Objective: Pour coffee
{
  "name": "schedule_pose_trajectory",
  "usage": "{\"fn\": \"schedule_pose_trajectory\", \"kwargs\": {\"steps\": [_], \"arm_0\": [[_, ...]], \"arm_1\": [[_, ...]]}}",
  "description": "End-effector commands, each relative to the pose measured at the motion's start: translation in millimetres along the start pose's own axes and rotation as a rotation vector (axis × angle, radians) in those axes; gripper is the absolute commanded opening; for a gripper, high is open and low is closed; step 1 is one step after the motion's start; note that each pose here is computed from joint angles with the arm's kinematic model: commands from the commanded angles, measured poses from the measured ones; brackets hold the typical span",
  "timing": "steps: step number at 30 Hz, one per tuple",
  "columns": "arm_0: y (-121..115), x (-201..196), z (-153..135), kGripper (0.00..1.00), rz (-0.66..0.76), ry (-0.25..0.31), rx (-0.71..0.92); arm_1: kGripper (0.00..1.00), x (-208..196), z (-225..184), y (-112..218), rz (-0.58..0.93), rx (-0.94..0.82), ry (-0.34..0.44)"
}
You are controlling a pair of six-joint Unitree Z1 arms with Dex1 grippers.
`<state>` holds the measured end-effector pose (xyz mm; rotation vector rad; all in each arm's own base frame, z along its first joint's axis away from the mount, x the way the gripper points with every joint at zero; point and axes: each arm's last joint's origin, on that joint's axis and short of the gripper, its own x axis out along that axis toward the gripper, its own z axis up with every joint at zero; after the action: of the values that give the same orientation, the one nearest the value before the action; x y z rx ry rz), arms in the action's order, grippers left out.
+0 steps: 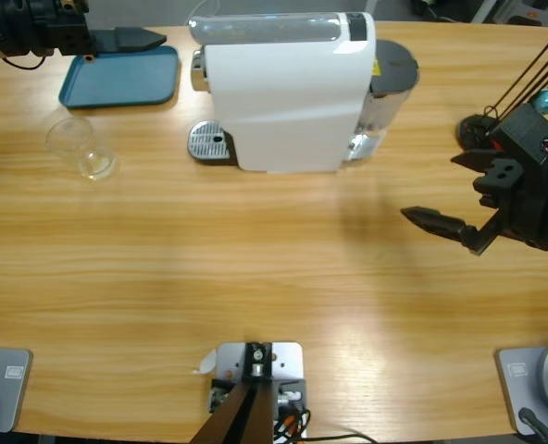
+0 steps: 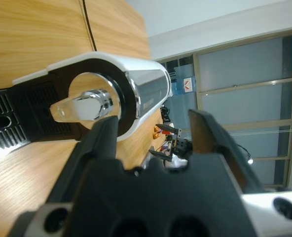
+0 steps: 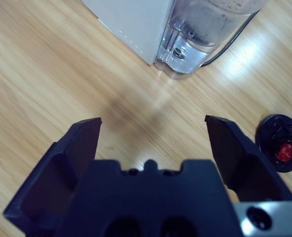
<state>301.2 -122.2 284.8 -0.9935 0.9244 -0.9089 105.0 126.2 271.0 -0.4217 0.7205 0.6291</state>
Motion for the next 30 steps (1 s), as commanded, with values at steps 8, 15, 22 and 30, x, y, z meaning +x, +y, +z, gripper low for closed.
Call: {"fn": "schedule_pose_trajectory", "kwargs": {"steps": [8, 15, 22, 30], "arm_0": [[9.5, 21.7, 3.3, 0.605, -0.002, 0.038, -0.005], [15.4, 31.2, 1.4, 0.605, 0.001, 0.058, -0.012], [19.7, 36.3, 2.2, 0.542, -0.001, 0.063, -0.009], [19.3, 43.6, 6.2, 0.355, -0.014, 0.063, 0.002]], "arm_1": [[0.895, -3.4, -5.1, 0.7, 0.012, -0.015, 0.002], [0.895, -3.4, -5.1, 0.8, 0.013, -0.015, 0.003], [0.887, -2.2, -5.1, 1.4, 0.02, -0.016, 0.008], [0.881, -0.7, -4.0, 2.1, 0.023, -0.018, 0.014]]}}
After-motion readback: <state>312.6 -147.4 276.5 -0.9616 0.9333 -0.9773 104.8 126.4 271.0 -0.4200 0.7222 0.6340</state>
